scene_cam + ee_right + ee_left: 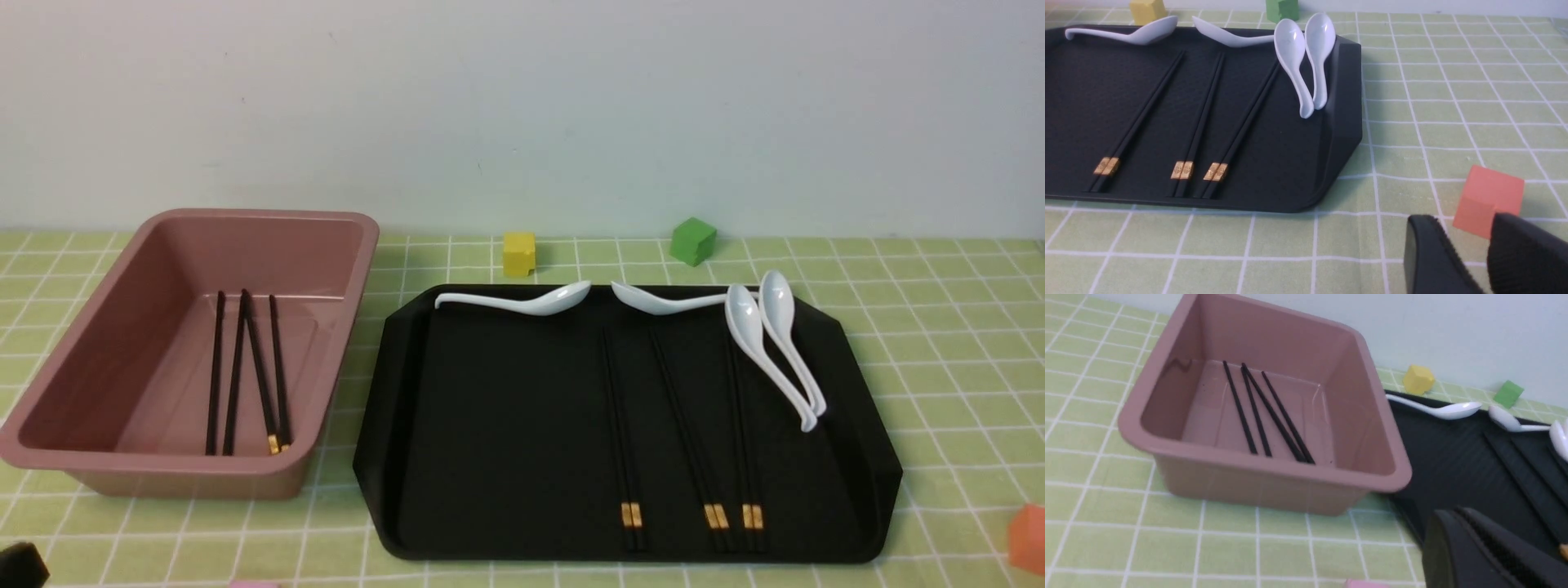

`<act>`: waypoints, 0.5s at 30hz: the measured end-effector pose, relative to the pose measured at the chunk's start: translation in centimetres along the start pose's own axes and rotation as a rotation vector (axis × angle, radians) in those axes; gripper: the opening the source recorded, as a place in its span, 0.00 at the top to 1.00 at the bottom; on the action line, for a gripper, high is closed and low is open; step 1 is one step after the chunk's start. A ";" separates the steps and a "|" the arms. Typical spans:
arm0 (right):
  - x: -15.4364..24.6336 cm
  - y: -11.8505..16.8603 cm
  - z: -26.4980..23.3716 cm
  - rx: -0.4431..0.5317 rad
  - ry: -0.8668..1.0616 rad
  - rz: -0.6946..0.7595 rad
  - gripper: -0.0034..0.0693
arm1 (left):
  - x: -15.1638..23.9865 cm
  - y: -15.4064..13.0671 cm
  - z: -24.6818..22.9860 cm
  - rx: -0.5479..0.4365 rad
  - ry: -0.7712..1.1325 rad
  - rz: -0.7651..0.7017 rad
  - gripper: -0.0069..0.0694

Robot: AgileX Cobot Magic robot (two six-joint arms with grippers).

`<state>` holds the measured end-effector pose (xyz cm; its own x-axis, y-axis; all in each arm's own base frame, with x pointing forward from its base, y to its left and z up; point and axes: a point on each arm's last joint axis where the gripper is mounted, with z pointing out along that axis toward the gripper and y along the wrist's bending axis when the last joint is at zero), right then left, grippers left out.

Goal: On green tablecloth take chopsticks from black tray and put them in box.

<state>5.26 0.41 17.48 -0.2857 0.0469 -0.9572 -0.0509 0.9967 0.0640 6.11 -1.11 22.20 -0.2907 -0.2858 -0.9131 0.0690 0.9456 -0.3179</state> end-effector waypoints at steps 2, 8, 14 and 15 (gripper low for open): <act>0.0 0.0 0.0 0.000 0.000 -0.001 0.62 | 2.2 0.8 0.3 -0.017 0.023 0.001 0.93; 0.0 0.0 0.0 0.000 0.000 0.000 0.62 | 4.7 1.9 0.4 -0.040 0.024 0.057 0.93; 0.0 0.0 0.0 0.000 0.000 0.000 0.62 | 4.9 2.0 0.4 -0.045 0.033 0.061 0.92; 0.0 0.0 0.0 0.000 0.000 -0.001 0.62 | 4.9 2.0 0.4 -0.045 0.035 0.061 0.92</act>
<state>5.26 0.41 17.48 -0.2856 0.0460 -0.9572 -0.0508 0.9967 0.0631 5.21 -0.70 17.02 -0.3207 -0.2221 -0.9208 0.0448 0.9675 -0.2490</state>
